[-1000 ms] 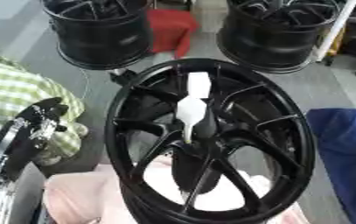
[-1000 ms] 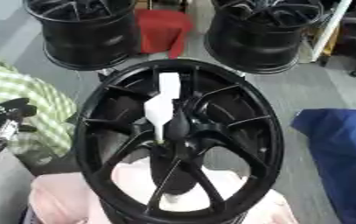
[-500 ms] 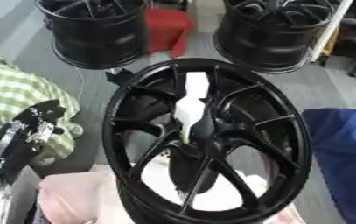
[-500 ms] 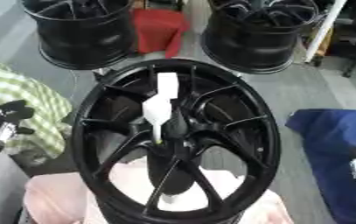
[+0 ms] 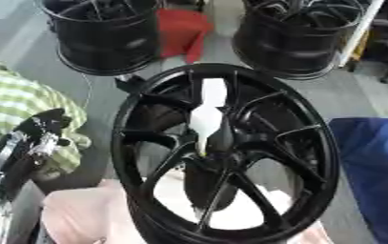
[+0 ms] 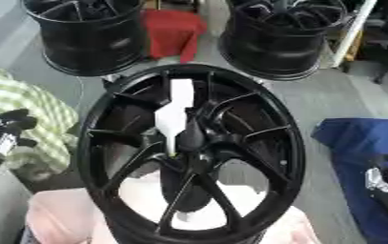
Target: Pull the pin out of the wheel hub.
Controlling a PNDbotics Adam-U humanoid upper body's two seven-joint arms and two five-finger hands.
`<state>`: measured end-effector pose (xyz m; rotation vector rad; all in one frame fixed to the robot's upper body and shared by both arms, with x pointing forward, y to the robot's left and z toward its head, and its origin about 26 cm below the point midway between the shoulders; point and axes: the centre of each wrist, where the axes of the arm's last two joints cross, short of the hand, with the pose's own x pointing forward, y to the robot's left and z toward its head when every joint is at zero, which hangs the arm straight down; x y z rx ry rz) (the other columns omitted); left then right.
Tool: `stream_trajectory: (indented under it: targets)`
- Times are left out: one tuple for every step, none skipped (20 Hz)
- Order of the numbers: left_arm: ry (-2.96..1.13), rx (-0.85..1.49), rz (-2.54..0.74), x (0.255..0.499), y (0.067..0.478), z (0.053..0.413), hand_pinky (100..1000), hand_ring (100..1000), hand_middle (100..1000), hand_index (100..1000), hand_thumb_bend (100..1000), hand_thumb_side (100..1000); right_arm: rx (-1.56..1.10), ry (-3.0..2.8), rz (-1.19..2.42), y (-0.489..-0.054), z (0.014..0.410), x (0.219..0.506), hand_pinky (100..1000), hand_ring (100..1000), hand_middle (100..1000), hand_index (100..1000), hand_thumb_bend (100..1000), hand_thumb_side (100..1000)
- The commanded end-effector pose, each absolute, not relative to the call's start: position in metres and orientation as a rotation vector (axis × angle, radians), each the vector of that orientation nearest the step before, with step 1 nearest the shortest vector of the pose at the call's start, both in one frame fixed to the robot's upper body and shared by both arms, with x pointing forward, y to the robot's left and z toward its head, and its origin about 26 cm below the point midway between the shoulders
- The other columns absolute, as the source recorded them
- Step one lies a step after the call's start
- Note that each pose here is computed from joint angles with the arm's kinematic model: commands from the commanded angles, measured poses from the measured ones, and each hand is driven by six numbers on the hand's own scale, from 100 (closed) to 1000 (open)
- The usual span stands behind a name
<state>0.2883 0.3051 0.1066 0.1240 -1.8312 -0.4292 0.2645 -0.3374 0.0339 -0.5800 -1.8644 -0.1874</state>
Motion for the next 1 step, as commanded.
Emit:
stream_trajectory:
  targets:
    - [-1.856, 0.129, -0.450, 0.2895, 0.3049, 0.1154, 709, 860, 741, 867, 100, 605, -0.631, -1.896, -0.196, -0.3328, 0.0428, 0.2674, 543, 528, 617, 816, 230, 155]
